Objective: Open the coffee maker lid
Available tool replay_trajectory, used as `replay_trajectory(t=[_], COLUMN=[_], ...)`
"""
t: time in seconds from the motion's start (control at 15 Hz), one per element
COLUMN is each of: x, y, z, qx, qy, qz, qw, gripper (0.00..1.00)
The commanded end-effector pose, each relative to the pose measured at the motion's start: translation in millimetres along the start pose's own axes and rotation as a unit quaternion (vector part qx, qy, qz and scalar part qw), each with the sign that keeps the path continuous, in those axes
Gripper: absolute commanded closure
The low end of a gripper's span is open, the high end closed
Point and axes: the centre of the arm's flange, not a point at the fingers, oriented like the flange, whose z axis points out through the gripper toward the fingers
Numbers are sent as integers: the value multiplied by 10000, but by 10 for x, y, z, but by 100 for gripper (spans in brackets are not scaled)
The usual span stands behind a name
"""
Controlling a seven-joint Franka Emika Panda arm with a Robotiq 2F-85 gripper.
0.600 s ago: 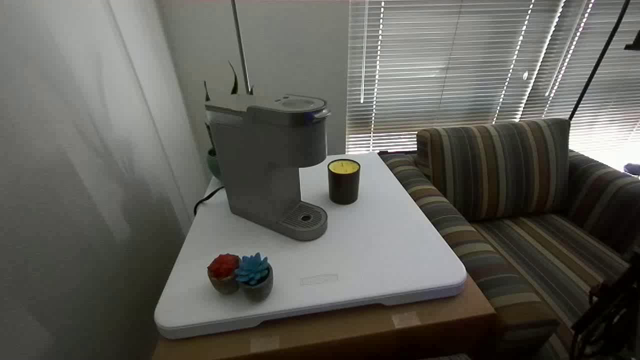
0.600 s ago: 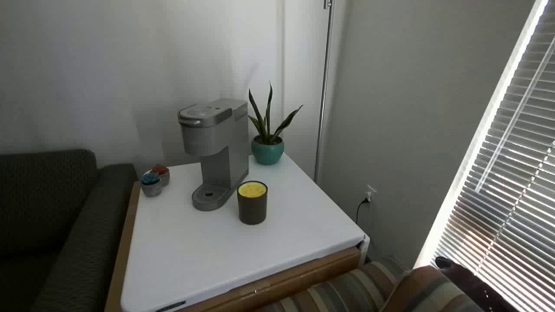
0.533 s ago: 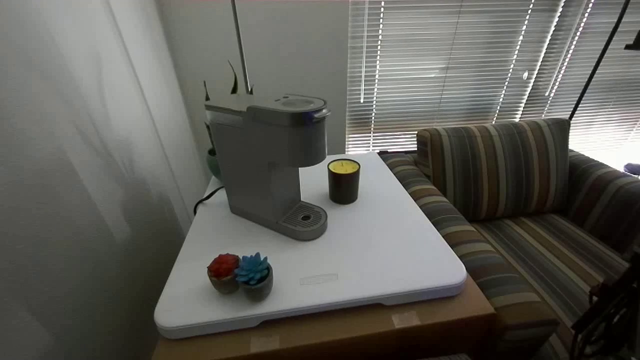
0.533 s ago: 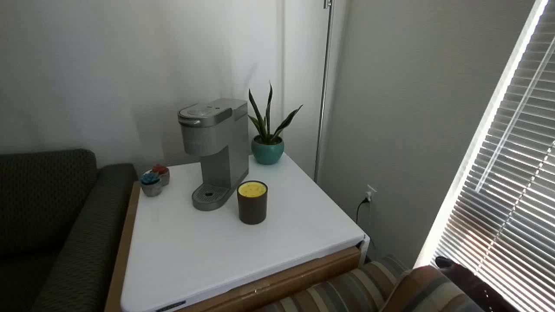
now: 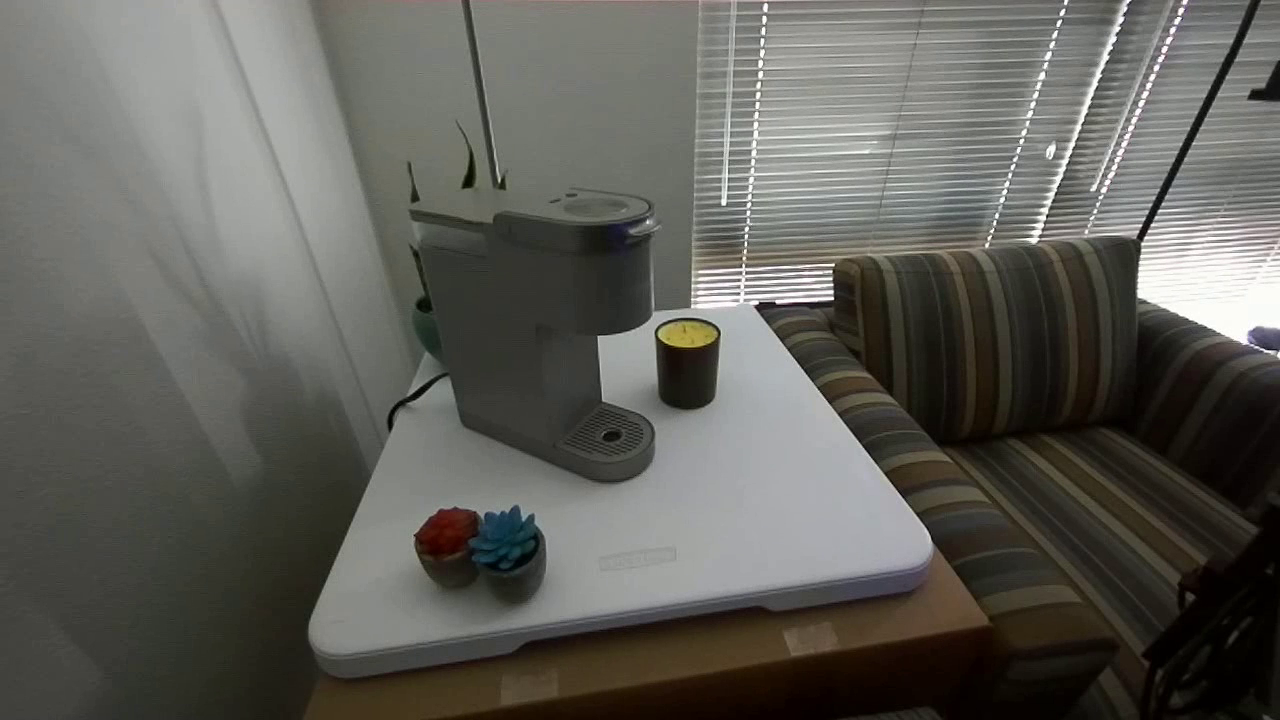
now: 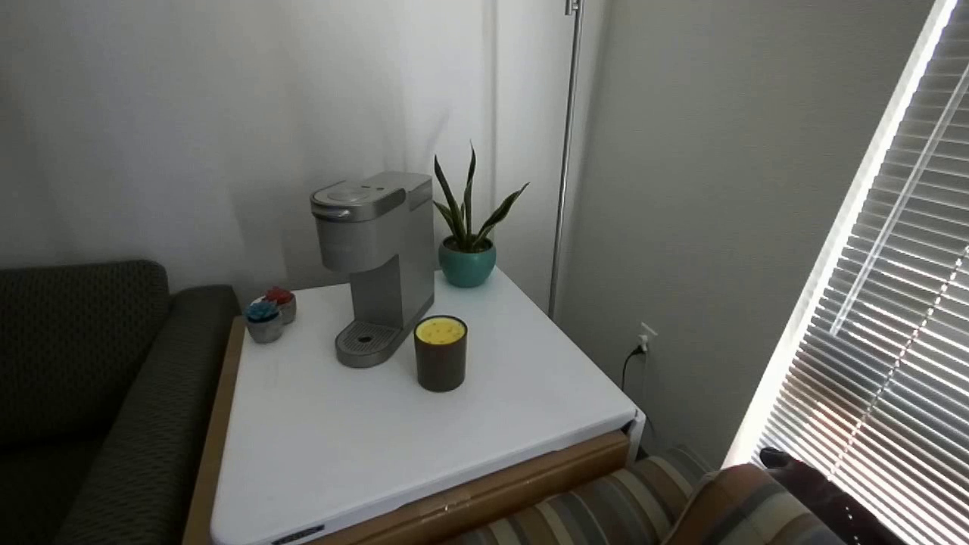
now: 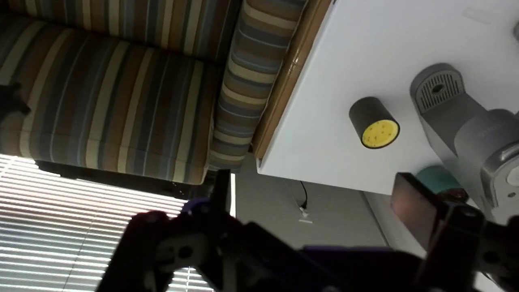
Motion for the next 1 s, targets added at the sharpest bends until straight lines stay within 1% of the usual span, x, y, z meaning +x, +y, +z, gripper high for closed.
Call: replay_trajectory(t=[0.0, 0.27, 0.4, 0.47, 0.53, 0.67, 0.8, 0.93], x=[454, 711, 801, 814, 594, 668, 702, 660], y=[-322, -804, -1034, -1071, -1053, -1146, -1140, -1153], z=[444, 925, 1122, 1155, 1027, 1120, 1123, 1123], qx=[242, 790, 1156, 1187, 1043, 1099, 1093, 1053], qy=[149, 202, 126, 60, 98, 26, 36, -68], qz=[54, -7, -25, -133, -13, -84, -84, -203], qw=[9996, 9967, 9932, 9928, 9945, 9939, 9940, 9942], gripper=[0, 0, 0, 0, 0, 0, 0, 0])
